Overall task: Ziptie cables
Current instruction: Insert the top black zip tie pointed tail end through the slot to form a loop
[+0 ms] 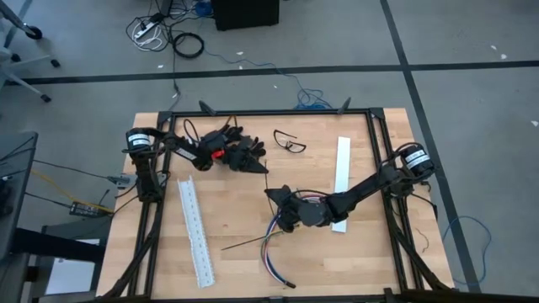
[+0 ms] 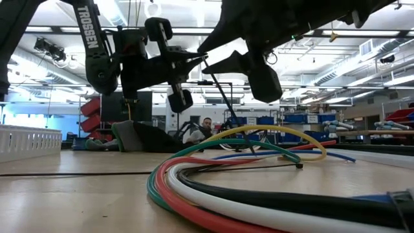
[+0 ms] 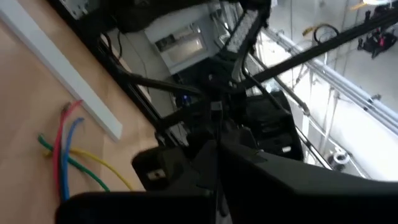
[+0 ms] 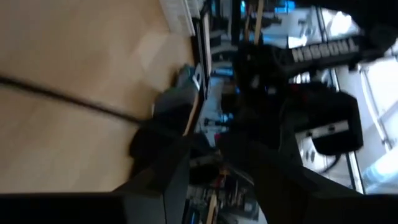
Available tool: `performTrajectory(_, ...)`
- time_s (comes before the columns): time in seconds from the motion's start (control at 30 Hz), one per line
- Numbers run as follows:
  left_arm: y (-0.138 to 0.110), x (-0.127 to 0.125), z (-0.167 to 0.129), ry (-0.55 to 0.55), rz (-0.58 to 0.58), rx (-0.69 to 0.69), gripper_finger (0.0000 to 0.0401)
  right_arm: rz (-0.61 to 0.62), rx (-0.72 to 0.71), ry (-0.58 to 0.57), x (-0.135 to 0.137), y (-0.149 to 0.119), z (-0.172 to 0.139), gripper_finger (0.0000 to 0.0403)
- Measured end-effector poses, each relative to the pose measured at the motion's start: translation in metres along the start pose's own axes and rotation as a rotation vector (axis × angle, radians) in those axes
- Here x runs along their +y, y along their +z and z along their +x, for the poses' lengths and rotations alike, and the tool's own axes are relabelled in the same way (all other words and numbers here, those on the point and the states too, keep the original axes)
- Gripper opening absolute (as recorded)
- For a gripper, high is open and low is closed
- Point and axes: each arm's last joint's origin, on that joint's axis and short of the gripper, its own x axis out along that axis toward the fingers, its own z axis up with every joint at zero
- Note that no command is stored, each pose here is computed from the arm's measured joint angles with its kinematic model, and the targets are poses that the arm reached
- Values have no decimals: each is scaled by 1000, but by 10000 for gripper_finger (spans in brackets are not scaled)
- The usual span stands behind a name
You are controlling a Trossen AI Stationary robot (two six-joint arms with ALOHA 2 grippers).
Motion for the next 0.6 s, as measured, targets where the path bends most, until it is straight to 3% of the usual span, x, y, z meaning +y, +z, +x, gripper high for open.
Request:
performTrajectory(0.1,3,-1,2,-9,19,2,0,-6,-66,-6,-2,0,2,155)
performTrajectory(0.3,9,-6,7,-36,106,11,0,169,-83,-68,-13,-4,8,154)
performTrajectory(0.6,14,-4,2,-29,226,1,0,353,-154,-53,-14,-2,8,127)
